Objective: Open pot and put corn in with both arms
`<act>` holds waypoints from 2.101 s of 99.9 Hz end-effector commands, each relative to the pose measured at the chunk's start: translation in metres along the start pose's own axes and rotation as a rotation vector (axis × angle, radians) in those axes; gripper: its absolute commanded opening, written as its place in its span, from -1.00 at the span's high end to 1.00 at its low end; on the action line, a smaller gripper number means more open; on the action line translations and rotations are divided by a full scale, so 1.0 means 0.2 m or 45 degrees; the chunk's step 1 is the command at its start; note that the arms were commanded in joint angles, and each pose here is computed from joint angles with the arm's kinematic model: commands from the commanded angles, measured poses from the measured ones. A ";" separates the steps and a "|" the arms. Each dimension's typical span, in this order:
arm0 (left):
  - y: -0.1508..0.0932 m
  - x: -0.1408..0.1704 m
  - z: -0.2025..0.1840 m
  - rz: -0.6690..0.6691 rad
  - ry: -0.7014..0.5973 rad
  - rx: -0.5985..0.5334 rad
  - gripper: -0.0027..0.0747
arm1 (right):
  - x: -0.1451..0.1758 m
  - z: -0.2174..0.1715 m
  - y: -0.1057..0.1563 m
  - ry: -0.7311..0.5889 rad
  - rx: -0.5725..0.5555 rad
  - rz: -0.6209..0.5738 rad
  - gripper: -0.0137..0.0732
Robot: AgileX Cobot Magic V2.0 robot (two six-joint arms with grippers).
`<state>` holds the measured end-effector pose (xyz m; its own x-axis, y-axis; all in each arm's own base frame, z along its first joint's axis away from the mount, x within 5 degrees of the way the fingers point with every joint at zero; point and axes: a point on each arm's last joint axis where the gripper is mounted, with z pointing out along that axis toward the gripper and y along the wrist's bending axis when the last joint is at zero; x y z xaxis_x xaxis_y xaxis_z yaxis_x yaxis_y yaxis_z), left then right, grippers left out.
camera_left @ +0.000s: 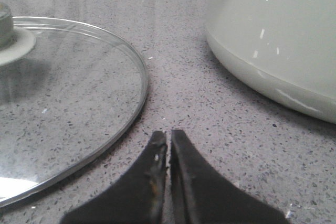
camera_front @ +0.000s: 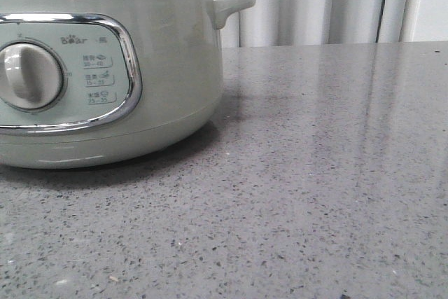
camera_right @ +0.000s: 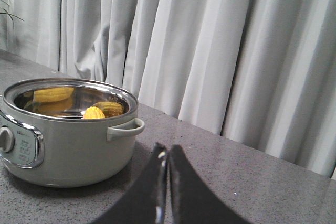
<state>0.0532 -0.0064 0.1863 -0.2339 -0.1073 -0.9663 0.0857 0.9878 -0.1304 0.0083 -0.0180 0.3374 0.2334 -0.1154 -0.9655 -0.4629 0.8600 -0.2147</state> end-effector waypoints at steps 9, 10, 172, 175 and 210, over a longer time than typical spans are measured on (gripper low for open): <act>0.00 0.03 0.00 -0.013 -0.045 0.011 0.98 | -0.06 -0.03 -0.01 -0.126 0.013 -0.024 0.79; 0.00 0.03 0.00 -0.013 -0.045 0.011 0.98 | -0.06 -0.03 -0.01 -0.126 0.013 -0.024 0.79; 0.00 0.03 0.00 -0.013 -0.045 0.011 0.98 | 0.81 0.13 0.16 0.489 0.574 0.395 0.79; 0.00 0.03 0.00 -0.013 -0.045 0.011 0.98 | 0.81 0.13 0.16 0.489 0.574 0.395 0.79; 0.00 0.03 0.00 -0.013 -0.045 0.011 0.98 | 0.81 0.13 0.16 0.489 0.574 0.395 0.79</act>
<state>0.0532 -0.0064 0.1862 -0.2352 -0.1072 -0.9660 0.0850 0.9878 -0.1303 0.0533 0.0030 0.1810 -0.2356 0.0805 -0.9685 -0.0411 0.9948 0.0927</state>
